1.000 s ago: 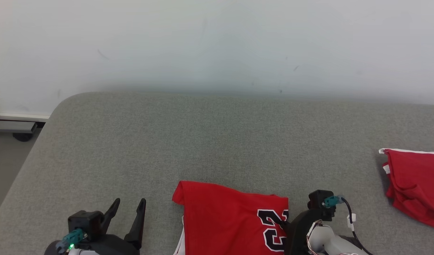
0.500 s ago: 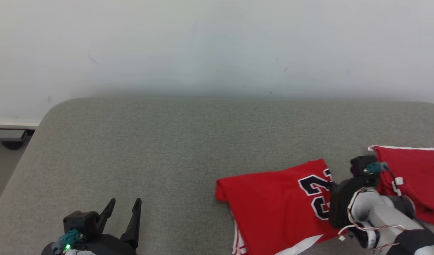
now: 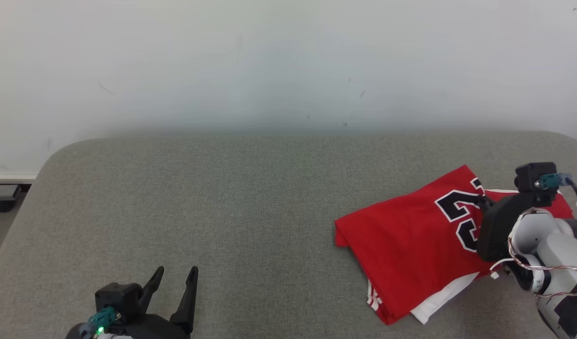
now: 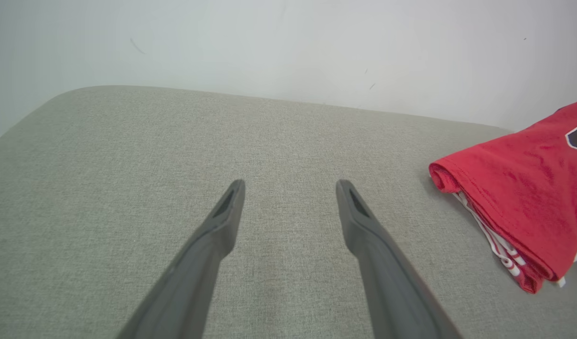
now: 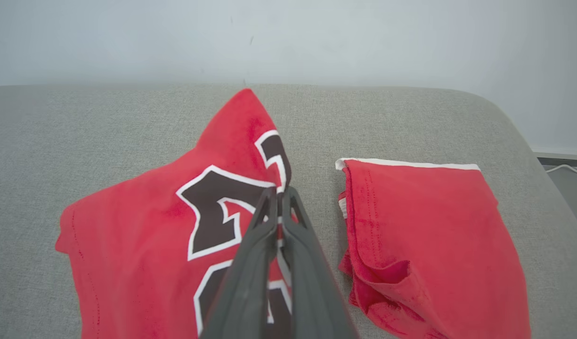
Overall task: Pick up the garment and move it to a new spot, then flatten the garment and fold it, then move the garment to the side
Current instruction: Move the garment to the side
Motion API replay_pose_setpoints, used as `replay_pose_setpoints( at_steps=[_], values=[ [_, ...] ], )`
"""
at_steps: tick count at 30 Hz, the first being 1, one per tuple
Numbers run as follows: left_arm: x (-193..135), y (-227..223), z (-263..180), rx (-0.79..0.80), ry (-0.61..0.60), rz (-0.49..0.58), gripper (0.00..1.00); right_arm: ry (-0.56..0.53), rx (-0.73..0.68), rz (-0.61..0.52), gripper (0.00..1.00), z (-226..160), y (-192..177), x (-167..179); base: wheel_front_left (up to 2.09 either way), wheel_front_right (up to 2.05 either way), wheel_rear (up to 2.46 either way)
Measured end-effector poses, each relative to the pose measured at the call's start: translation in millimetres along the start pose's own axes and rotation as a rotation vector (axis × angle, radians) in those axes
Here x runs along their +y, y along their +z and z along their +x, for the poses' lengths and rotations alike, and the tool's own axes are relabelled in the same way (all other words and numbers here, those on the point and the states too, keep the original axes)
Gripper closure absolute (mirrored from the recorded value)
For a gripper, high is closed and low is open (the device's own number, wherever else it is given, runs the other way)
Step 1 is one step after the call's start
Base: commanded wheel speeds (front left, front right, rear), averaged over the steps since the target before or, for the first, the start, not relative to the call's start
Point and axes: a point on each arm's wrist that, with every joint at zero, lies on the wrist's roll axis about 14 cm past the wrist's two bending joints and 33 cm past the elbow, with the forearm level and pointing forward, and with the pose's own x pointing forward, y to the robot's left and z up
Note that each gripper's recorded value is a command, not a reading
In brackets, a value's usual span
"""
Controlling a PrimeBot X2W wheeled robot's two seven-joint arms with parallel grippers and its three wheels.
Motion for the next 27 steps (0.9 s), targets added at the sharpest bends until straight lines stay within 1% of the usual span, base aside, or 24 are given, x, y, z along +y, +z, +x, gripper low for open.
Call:
replay_pose_setpoints(
  at_steps=[5,9,14,27],
  values=[
    [-1.1,1.1,-0.3,-0.006,-0.002,0.001,0.00,-0.017,-0.024,0.010,1.00,-3.7,13.3,-8.2,0.00,0.00,0.00],
    [-1.4,-0.4,-0.9,-0.002,-0.003,0.001,0.00,-0.033,-0.044,0.041,1.00,-7.6,27.0,-16.9,0.00,0.00,0.00],
    [-3.2,-6.7,-2.2,0.015,-0.006,-0.004,0.00,-0.089,-0.069,0.068,1.00,-14.2,43.7,-41.9,0.00,0.00,0.00],
    [-4.6,-11.7,1.6,0.031,-0.014,-0.010,0.00,-0.202,-0.088,0.083,1.00,-22.2,63.7,-81.6,0.00,0.00,0.00]
  ],
)
